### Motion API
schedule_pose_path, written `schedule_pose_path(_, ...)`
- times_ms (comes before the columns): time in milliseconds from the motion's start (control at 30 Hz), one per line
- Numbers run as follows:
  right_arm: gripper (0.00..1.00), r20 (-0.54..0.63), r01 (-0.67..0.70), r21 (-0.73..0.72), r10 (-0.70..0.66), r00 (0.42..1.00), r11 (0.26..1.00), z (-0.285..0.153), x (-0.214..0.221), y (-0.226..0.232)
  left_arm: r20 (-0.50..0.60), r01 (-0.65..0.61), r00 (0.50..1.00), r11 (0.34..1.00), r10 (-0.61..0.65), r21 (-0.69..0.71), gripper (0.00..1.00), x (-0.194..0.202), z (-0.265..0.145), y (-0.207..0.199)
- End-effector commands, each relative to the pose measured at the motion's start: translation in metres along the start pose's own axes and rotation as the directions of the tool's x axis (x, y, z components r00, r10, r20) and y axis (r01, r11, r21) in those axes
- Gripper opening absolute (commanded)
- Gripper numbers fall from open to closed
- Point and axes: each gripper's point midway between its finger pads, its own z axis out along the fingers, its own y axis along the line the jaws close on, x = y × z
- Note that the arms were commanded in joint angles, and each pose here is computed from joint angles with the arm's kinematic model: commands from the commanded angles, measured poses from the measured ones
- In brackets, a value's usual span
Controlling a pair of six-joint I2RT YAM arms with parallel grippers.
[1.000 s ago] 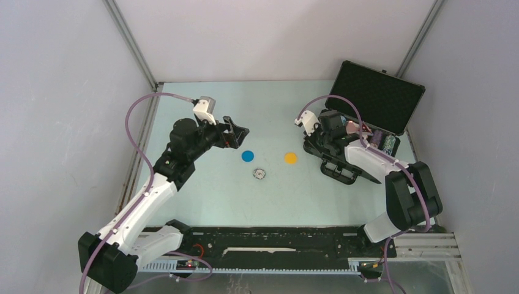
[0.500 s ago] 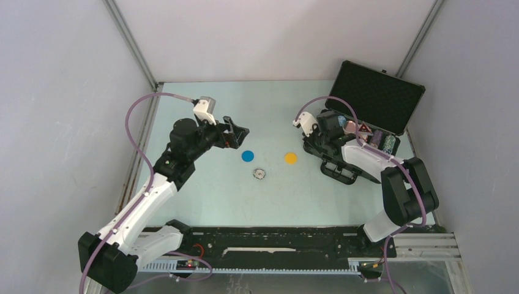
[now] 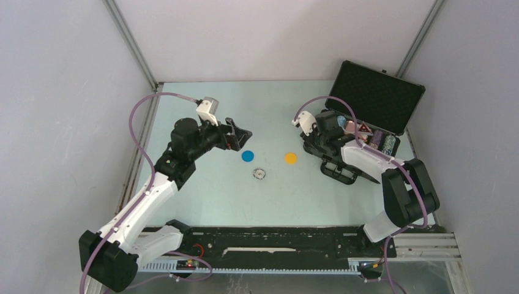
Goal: Pack up texas hold em set
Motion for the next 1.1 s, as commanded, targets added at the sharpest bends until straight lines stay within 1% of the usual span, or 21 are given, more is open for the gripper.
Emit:
schedule_pose_path(0, 0.43, 0.103, 0.023, 0.071, -0.03, 0.994, 0.997, -0.02, -0.036, -0.014, 0.031, -0.006, 1.0, 0.999, 0.004, 0.048, 1.0, -0.012, -0.004, -0.011)
schedule_pose_path(133, 0.46, 0.12, 0.018, 0.067, -0.026, 0.992, 0.998, -0.024, -0.044, -0.007, 0.032, -0.004, 0.999, 0.999, 0.003, 0.051, 1.0, -0.012, -0.005, -0.012)
schedule_pose_path(200, 0.48, 0.159, 0.006, 0.036, -0.011, 0.987, 0.999, -0.026, -0.053, -0.001, 0.029, -0.001, 1.0, 0.998, 0.0, 0.056, 1.0, -0.012, -0.004, -0.013)
schedule_pose_path(233, 0.5, 0.195, 0.003, 0.004, -0.004, 0.981, 1.0, -0.029, -0.059, 0.004, 0.021, 0.0, 1.0, 0.998, -0.002, 0.066, 1.0, -0.012, -0.003, -0.015)
schedule_pose_path(333, 0.61, 0.34, -0.013, -0.035, 0.024, 0.94, 0.999, -0.038, -0.083, 0.013, -0.022, 0.016, 1.0, 0.993, -0.013, 0.118, 1.0, -0.007, 0.001, -0.023)
schedule_pose_path(400, 0.65, 0.389, -0.03, -0.068, 0.055, 0.92, 0.997, -0.043, -0.091, 0.019, -0.031, 0.024, 0.999, 0.991, -0.02, 0.129, 1.0, -0.007, 0.001, -0.026)
schedule_pose_path(467, 0.66, 0.418, -0.051, -0.098, 0.087, 0.904, 0.994, -0.045, -0.099, 0.024, -0.022, 0.021, 1.0, 0.992, -0.019, 0.124, 1.0, -0.009, -0.001, -0.026)
schedule_pose_path(567, 0.67, 0.468, -0.03, -0.235, 0.14, 0.873, 0.971, -0.054, -0.112, 0.045, 0.013, 0.01, 1.0, 0.993, -0.011, 0.115, 1.0, -0.017, -0.009, -0.027)
schedule_pose_path(667, 0.67, 0.486, -0.036, -0.324, 0.199, 0.851, 0.946, -0.064, -0.12, 0.059, 0.049, -0.003, 0.999, 0.993, -0.003, 0.119, 1.0, -0.027, -0.02, -0.033)
schedule_pose_path(767, 0.68, 0.498, -0.082, -0.391, 0.285, 0.819, 0.917, -0.078, -0.129, 0.065, 0.078, -0.012, 0.997, 0.993, 0.003, 0.118, 1.0, -0.036, -0.032, -0.038)
schedule_pose_path(800, 0.71, 0.5, -0.108, -0.408, 0.321, 0.804, 0.907, -0.083, -0.132, 0.065, 0.09, -0.013, 0.996, 0.994, 0.003, 0.11, 1.0, -0.039, -0.035, -0.038)
schedule_pose_path(833, 0.81, 0.494, -0.141, -0.424, 0.359, 0.792, 0.895, -0.089, -0.134, 0.065, 0.1, -0.013, 0.995, 0.995, 0.004, 0.095, 1.0, -0.04, -0.037, -0.036)
schedule_pose_path(867, 0.97, 0.479, -0.181, -0.44, 0.401, 0.781, 0.88, -0.095, -0.135, 0.065, 0.103, -0.008, 0.995, 0.997, -0.001, 0.08, 1.0, -0.041, -0.038, -0.034)
schedule_pose_path(933, 1.0, 0.426, -0.27, -0.466, 0.481, 0.766, 0.842, -0.105, -0.131, 0.065, 0.082, 0.02, 0.996, 0.998, -0.025, 0.059, 1.0, -0.037, -0.035, -0.03)
schedule_pose_path(1000, 1.0, 0.351, -0.351, -0.487, 0.547, 0.76, 0.8, -0.117, -0.122, 0.071, 0.011, 0.061, 0.998, 0.996, -0.062, 0.07, 1.0, -0.027, -0.024, -0.03)
schedule_pose_path(1033, 1.0, 0.271, -0.4, -0.5, 0.578, 0.77, 0.768, -0.125, -0.107, 0.08, -0.028, 0.083, 0.996, 0.993, -0.081, 0.08, 1.0, -0.021, -0.018, -0.031)
schedule_pose_path(1067, 1.0, 0.221, -0.435, -0.503, 0.597, 0.771, 0.747, -0.133, -0.097, 0.086, -0.064, 0.108, 0.993, 0.99, -0.102, 0.089, 1.0, -0.015, -0.014, -0.032)
